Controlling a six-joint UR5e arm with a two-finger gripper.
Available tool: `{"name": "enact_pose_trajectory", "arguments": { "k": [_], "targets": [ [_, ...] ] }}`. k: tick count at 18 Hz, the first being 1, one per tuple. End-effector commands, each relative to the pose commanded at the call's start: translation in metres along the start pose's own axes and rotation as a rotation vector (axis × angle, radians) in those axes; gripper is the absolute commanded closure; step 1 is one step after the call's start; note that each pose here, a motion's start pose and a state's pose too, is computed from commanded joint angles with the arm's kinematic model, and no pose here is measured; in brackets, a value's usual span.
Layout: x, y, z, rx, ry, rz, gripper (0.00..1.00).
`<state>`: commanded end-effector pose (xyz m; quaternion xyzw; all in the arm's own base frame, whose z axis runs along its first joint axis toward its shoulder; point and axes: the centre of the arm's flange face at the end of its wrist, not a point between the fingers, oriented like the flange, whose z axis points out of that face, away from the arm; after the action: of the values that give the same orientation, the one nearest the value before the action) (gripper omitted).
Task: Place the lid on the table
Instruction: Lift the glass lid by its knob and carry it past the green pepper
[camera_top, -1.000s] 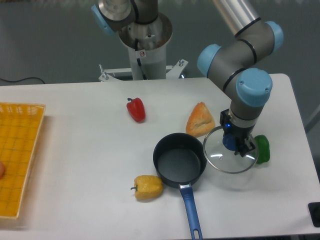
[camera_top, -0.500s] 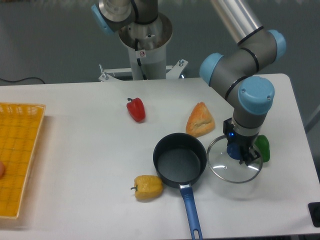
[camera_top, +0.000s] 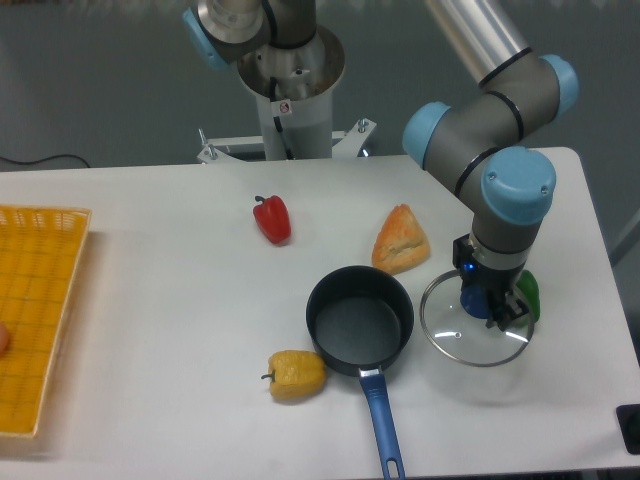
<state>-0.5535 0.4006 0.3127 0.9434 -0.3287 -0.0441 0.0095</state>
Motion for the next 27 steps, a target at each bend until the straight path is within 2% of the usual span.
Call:
{"name": "enact_pose_trajectory", "arguments": {
  "k": [5, 14, 27],
  "targets": [
    [0.013, 0.024, -0.008, 0.004, 0.029, 0.038, 0.39],
    [0.052, 0.082, 0.0, 0.022, 0.059, 0.121, 0.38],
    [0.075, 0.144, 0.011, 0.037, 0.077, 0.223, 0.38]
  ]
}}
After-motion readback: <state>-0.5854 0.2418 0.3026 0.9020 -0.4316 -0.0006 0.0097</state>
